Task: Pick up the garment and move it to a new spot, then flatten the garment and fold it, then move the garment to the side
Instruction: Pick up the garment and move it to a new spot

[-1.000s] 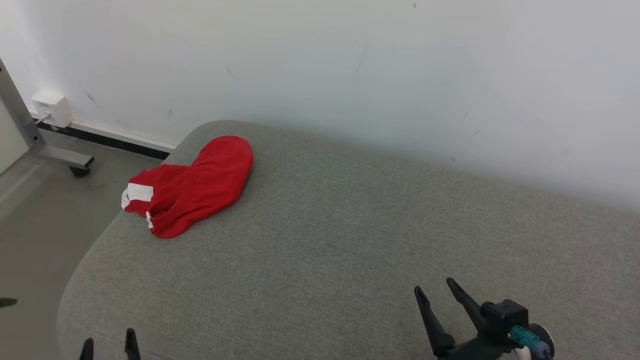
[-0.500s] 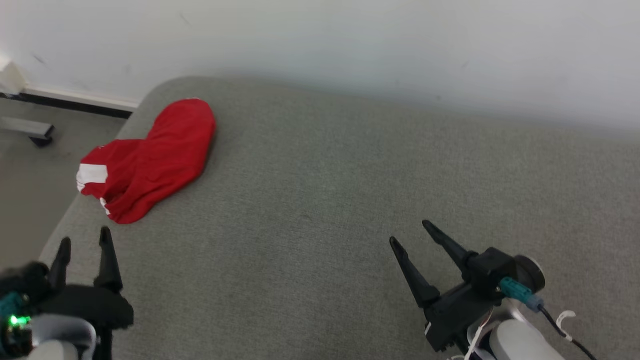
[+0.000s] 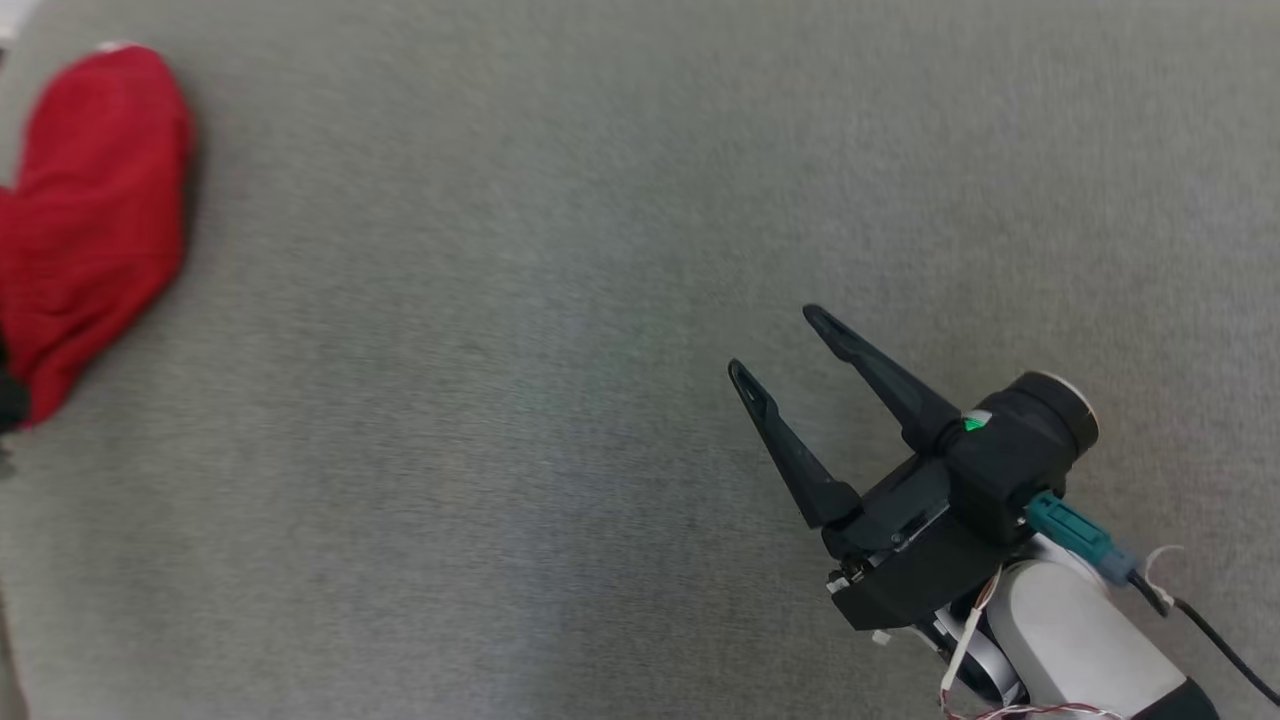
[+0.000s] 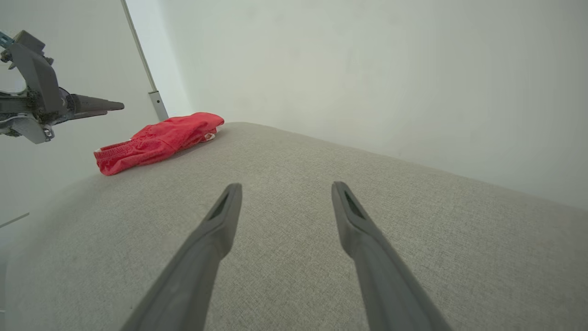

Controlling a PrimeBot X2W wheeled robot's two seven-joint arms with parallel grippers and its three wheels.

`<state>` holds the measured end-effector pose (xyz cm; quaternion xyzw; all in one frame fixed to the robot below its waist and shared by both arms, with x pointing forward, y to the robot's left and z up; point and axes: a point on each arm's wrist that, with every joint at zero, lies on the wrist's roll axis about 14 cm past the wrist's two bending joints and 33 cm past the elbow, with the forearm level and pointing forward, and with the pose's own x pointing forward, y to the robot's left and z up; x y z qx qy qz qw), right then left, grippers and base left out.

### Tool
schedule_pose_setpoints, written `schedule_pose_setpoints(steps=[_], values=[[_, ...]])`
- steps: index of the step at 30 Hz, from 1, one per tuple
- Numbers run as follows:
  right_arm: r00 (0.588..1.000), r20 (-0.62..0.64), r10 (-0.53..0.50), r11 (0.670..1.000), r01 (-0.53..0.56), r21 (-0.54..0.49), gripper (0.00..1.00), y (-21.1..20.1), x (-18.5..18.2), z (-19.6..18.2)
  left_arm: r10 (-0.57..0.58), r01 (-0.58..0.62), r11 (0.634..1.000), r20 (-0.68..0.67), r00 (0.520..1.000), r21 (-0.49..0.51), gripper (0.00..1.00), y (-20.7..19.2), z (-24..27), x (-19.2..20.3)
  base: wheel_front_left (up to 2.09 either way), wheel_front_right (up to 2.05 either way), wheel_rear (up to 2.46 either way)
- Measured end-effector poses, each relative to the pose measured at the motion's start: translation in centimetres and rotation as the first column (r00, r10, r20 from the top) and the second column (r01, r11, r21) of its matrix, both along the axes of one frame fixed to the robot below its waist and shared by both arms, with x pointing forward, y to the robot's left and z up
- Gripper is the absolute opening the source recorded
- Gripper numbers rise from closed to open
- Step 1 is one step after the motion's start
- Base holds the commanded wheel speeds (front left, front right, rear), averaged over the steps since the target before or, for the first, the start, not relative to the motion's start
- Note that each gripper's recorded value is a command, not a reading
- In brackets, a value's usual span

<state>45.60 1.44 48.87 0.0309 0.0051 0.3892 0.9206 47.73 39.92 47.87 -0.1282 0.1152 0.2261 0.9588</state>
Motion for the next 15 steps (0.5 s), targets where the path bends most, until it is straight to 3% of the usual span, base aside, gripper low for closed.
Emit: schedule_pose_setpoints(steps=[4,6,9,12,13,15], values=[[0.999,-0.027,-0.036,0.999,0.036,-0.002,1.0,-1.5,0.9,-1.7,0.037,-0.043,0.995,-0.072,0.997,-0.086,1.0,1.2,-2.5,2.3,0.0,0.0,0.0],[0.997,-0.044,-0.065,0.998,0.064,-0.007,1.0,-2.5,1.4,-2.7,0.08,-0.092,0.98,-0.076,0.994,-0.175,1.0,1.4,-3.7,3.5,0.0,0.0,0.0],[0.992,-0.074,-0.107,0.994,0.106,-0.016,1.0,-3.9,1.8,-4.1,0.077,-0.115,0.969,-0.175,0.982,-0.219,1.0,0.7,-6.8,4.5,0.0,0.0,0.0],[0.985,-0.097,-0.144,0.99,0.142,-0.025,1.0,-5.2,1.8,-5.2,0.059,-0.154,0.933,-0.283,0.957,-0.325,1.0,-1.0,-10.3,4.9,0.0,0.0,0.0],[0.982,-0.104,-0.155,0.988,0.153,-0.029,1.0,-5.5,1.7,-5.5,0.052,-0.162,0.927,-0.31,0.949,-0.338,0.91,-1.4,-10.9,5.1,0.0,0.0,0.0],[0.977,-0.12,-0.173,0.985,0.169,-0.043,1.0,-6.2,1.5,-6.1,0.048,-0.165,0.929,-0.336,0.941,-0.33,0.06,-1.7,-11.4,5.5,0.0,0.0,0.0]])
